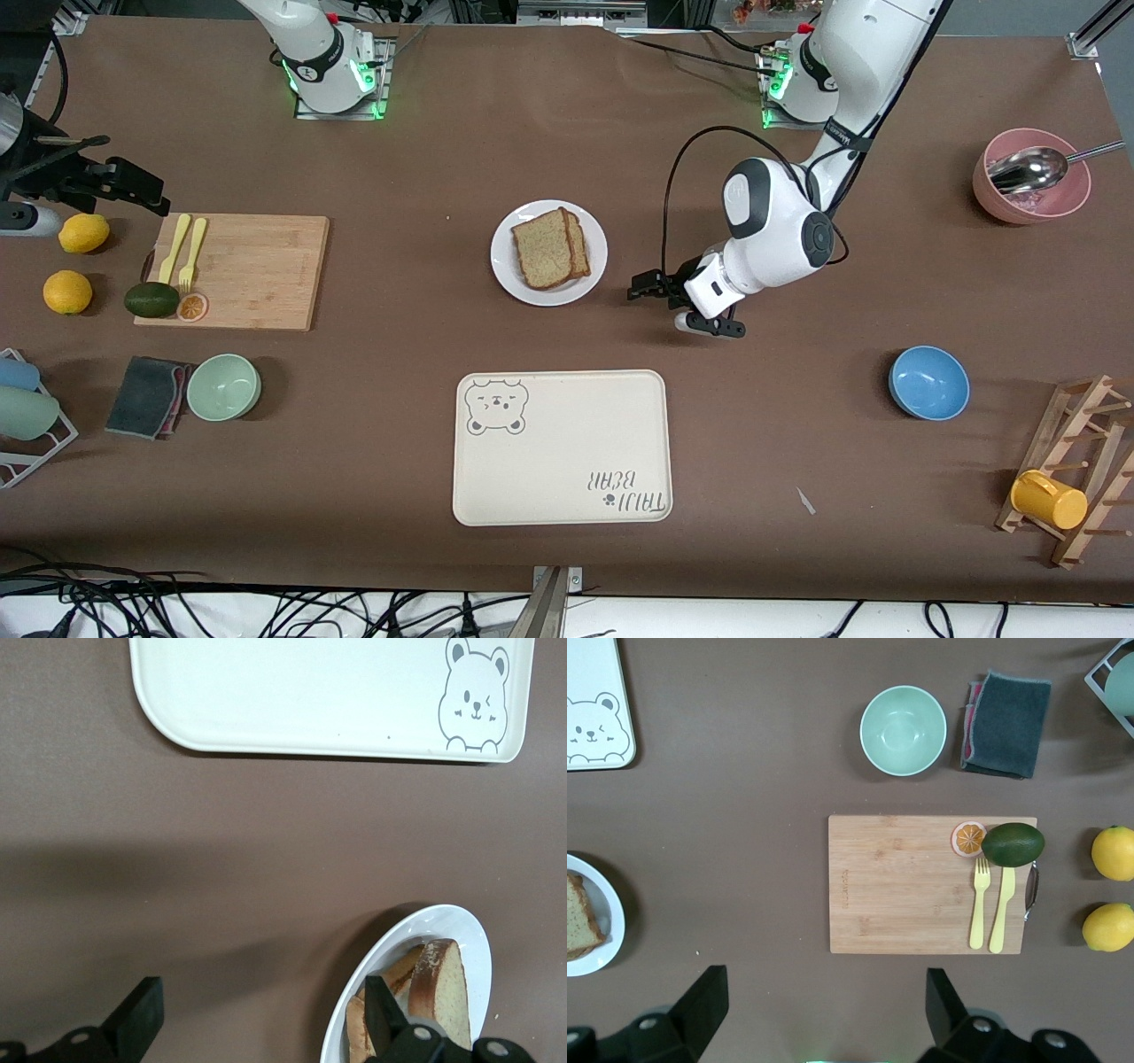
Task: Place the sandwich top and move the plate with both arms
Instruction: 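Lower the left gripper and close it on the plate rim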
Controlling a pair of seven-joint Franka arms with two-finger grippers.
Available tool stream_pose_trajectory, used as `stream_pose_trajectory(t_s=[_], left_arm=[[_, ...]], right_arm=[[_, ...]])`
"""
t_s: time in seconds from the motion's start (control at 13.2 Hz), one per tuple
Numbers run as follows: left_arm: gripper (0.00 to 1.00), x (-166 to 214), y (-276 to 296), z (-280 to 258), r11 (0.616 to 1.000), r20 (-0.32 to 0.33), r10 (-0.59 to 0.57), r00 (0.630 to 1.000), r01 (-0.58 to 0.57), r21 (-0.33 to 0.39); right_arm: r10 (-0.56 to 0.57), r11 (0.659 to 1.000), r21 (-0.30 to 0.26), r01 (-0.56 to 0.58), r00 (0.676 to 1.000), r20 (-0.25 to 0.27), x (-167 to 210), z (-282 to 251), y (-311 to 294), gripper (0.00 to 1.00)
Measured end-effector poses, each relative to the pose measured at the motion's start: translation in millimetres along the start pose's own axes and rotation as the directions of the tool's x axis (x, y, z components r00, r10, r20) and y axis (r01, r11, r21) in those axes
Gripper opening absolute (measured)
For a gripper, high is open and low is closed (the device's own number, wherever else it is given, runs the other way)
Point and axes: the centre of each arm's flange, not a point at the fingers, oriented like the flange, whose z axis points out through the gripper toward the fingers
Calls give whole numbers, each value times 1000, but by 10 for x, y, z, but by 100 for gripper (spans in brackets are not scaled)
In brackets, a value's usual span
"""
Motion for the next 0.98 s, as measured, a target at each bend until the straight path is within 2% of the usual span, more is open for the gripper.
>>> stream_pose_trajectory(t_s=[0.23,0.98], left_arm=[[100,7,83,-78,999,-4,-48,999,48,-11],[100,142,113,-230,997,-21,-80,997,80,-18]], right_arm=[[-19,1000,0,19,1000,0,1,1,0,99],[-24,1000,0,24,1000,10,7,34,-15,99]])
